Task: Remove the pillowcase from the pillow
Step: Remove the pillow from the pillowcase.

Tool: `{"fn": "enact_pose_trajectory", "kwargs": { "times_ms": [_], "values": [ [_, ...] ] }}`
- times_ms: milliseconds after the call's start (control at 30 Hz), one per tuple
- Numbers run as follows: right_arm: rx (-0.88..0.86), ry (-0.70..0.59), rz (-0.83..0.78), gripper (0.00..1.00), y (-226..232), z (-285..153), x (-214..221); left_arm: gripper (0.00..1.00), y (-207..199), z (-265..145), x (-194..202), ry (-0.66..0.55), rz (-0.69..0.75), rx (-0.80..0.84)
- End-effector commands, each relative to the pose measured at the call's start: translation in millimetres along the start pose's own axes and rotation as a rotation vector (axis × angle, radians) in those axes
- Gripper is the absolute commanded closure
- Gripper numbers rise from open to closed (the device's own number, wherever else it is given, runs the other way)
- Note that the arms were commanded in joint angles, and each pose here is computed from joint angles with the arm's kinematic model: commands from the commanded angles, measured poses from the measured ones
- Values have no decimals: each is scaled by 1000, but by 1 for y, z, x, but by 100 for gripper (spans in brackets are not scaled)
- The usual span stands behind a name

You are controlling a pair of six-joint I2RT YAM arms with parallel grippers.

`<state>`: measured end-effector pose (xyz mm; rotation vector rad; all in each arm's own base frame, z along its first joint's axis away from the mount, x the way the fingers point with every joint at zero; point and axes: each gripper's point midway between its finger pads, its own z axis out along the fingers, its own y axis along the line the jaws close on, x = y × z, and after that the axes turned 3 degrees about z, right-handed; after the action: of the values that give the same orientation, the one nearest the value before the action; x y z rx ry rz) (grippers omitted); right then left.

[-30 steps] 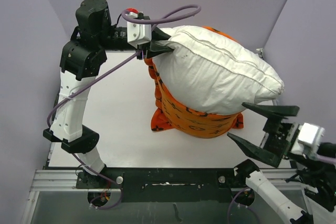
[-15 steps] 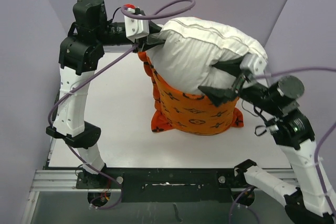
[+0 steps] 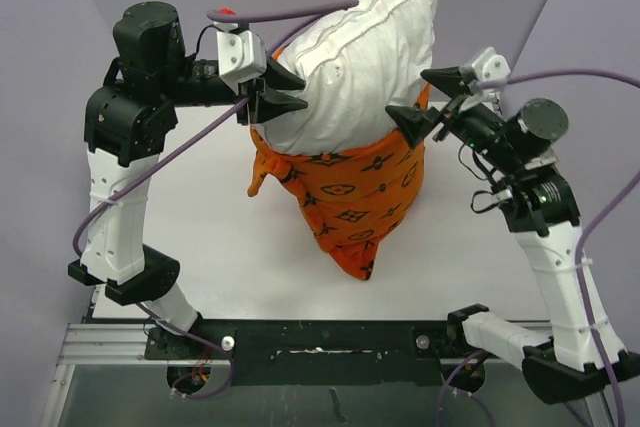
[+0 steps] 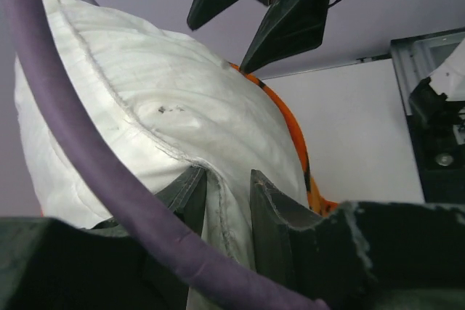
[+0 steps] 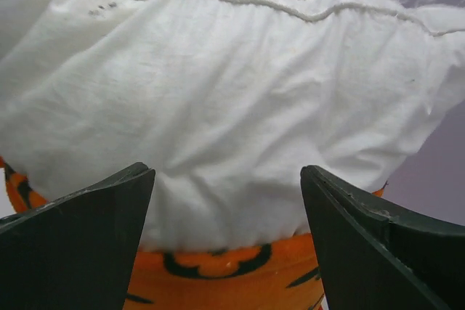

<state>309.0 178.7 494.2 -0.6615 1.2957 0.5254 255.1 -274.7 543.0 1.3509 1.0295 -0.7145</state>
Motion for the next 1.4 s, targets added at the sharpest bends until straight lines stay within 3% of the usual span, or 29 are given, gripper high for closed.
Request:
{"fn": "enact_pose_trajectory", "kwargs": {
  "times_ms": [0, 333, 500, 700, 767, 900, 1033, 1367],
  "values": [
    [-71, -180, -89, 15, 43, -62, -66, 100, 88, -39, -1, 48, -279, -663],
    [-358, -148, -67, 17, 113, -110, -50, 100, 112, 6, 3, 36, -228, -759],
    [-549, -130, 44, 21, 140, -110, -36, 100, 110, 24, 3, 46, -184, -772],
    [-569, -61, 45, 20, 140, -83, 0, 100, 116, 26, 4, 51, -152, -790],
    [-589, -27, 3, 20, 154, -66, 12, 100, 119, 25, 4, 51, -135, -797],
    [-676, 103, -232, 20, 212, -40, 44, 100, 129, 21, 14, 76, -113, -819],
    [-679, 101, -387, 19, 244, -28, 48, 100, 132, 20, 23, 90, -117, -813],
    [-407, 55, -640, 22, 204, -4, 33, 100, 121, 13, 10, 53, -118, -783]
  ]
}}
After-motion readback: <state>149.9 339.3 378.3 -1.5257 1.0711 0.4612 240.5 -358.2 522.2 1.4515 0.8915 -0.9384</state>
